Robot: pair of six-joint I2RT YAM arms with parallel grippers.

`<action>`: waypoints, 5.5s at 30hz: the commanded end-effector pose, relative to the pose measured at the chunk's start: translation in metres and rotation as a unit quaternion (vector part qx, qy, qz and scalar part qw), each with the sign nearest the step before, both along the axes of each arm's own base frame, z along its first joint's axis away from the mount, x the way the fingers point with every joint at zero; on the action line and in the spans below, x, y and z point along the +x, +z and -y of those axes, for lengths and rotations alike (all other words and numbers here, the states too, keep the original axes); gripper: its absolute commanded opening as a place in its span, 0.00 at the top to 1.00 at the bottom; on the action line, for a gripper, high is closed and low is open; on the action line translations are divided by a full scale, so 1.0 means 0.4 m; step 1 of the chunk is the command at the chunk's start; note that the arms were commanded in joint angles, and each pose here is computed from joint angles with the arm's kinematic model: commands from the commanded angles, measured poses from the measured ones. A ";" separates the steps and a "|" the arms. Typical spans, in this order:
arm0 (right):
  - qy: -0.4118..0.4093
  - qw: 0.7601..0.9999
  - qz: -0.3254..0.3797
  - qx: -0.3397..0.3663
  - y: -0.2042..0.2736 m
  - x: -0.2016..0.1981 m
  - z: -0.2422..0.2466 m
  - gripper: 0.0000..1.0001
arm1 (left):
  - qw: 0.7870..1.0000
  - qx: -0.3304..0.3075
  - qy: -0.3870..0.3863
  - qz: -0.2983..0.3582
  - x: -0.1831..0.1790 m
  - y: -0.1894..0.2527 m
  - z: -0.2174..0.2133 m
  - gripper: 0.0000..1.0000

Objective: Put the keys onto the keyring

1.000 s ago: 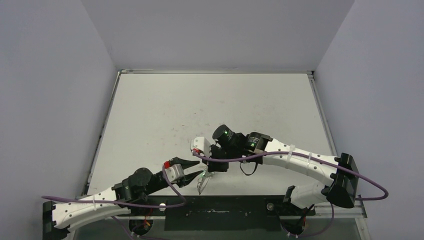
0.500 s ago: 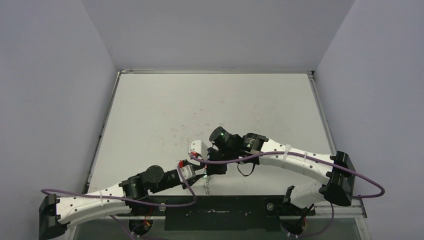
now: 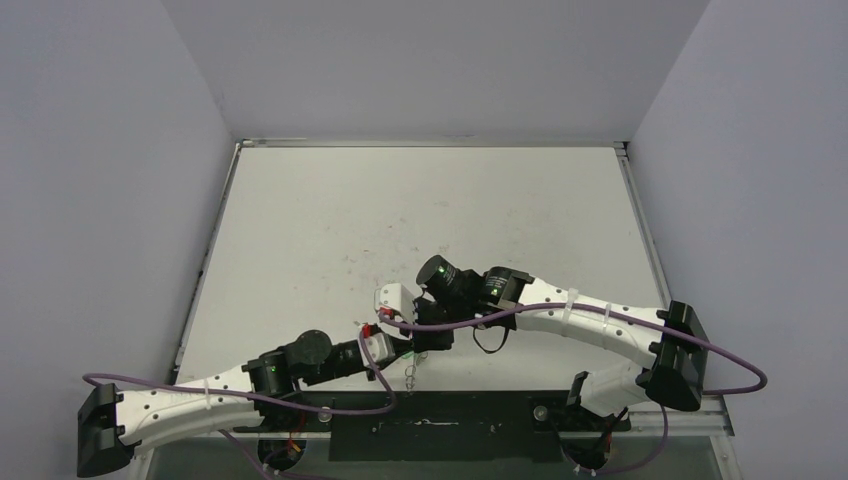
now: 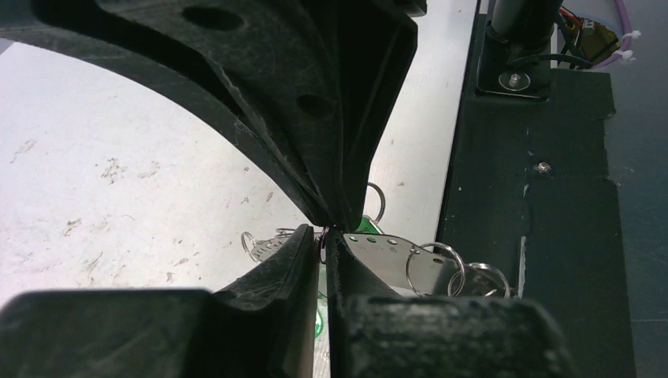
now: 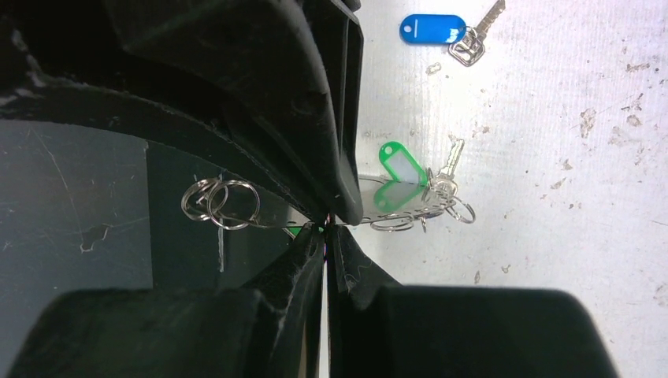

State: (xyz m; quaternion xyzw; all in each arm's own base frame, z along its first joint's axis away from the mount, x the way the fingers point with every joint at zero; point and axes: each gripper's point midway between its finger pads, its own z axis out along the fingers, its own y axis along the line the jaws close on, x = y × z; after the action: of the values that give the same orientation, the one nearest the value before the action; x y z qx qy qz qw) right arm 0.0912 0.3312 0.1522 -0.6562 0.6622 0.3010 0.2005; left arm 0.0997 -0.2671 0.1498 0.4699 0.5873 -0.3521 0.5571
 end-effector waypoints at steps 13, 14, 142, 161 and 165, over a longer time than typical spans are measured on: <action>-0.008 0.998 0.024 0.055 0.064 0.017 -0.058 0.78 | 0.997 -0.079 -0.004 0.014 -0.006 0.108 0.006 1.00; -0.013 0.998 0.028 0.060 0.068 0.021 -0.058 0.70 | 0.997 -0.081 -0.001 0.012 -0.005 0.107 0.004 1.00; -0.033 0.998 0.017 0.048 0.065 0.007 -0.079 1.00 | 0.999 0.001 0.005 0.035 -0.005 0.079 -0.053 0.74; -0.022 0.999 0.014 0.040 0.058 0.002 -0.085 1.00 | 0.996 -0.001 -0.004 0.090 0.007 0.114 -0.037 0.65; -0.020 0.999 0.013 0.039 0.057 0.002 -0.088 1.00 | 0.995 -0.004 -0.018 0.094 -0.002 0.116 -0.028 0.83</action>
State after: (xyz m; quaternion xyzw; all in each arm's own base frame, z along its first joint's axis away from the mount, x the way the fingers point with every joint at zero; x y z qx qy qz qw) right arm 0.0926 0.3498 0.1554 -0.6349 0.6808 0.2926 0.2188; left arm 0.0988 -0.2462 0.1481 0.5274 0.5690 -0.2965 0.5569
